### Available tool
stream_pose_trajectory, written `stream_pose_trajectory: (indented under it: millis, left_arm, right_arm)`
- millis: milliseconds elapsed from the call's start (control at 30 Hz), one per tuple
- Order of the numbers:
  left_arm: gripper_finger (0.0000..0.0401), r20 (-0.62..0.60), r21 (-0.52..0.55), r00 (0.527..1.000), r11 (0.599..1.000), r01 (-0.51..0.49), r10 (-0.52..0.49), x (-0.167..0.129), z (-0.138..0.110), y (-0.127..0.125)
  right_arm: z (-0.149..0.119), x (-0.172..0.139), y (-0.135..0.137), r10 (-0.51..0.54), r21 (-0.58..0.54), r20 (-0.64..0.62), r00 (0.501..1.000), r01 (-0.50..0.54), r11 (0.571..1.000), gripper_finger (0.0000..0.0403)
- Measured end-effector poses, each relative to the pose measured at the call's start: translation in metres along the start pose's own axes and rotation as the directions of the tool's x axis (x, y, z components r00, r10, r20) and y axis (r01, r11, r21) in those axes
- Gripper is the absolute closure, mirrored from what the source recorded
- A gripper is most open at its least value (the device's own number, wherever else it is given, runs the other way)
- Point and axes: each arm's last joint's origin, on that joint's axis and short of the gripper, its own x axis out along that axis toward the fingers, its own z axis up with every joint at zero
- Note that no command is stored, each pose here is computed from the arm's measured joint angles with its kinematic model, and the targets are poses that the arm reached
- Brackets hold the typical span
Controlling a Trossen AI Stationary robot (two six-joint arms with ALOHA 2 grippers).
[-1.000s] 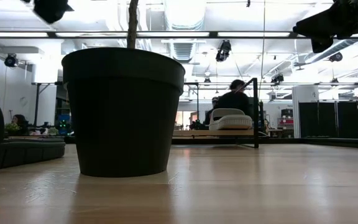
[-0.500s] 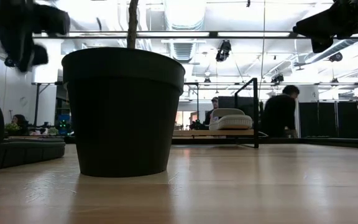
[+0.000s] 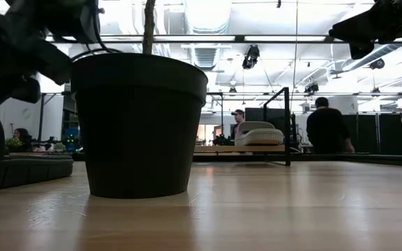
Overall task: Pick and place slides into the shelf
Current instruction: Put the gray slide on the shelf
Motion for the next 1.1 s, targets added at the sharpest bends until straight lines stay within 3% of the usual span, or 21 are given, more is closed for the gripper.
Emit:
stream_pose_trajectory:
  millis: [133,300,467,833,1100]
  left_arm:
    - [0.0278,-0.05,0.066,0.997,0.996,0.062,-0.059,0.007,0.004,-0.001]
    - [0.0278,-0.089,0.07,0.981,0.982,0.178,-0.171,0.024,0.008,0.001]
    - [0.0267,-0.145,0.033,0.974,0.983,0.18,-0.174,0.04,0.008,0.009]
    - [0.0166,-0.191,-0.01,0.965,0.983,0.181,-0.18,0.058,0.01,0.019]
    - [0.0159,-0.181,-0.008,0.963,0.979,0.204,-0.202,0.058,0.011,0.018]
  right_arm:
    - [0.0,0.0,0.0,0.0,0.0,0.0,1.0,0.0,1.0,0.0344]
    - [0.0,0.0,0.0,0.0,0.0,-0.002,1.0,0.0,1.0,0.0344]
    - [0.0,0.0,0.0,0.0,-0.001,-0.003,1.0,0.0,1.0,0.0344]
    - [0.0,0.0,0.0,0.0,-0.021,-0.003,1.0,0.0,1.0,0.0344]
    - [0.0,0.0,0.0,-0.001,-0.027,-0.003,1.0,0.001,1.0,0.0344]
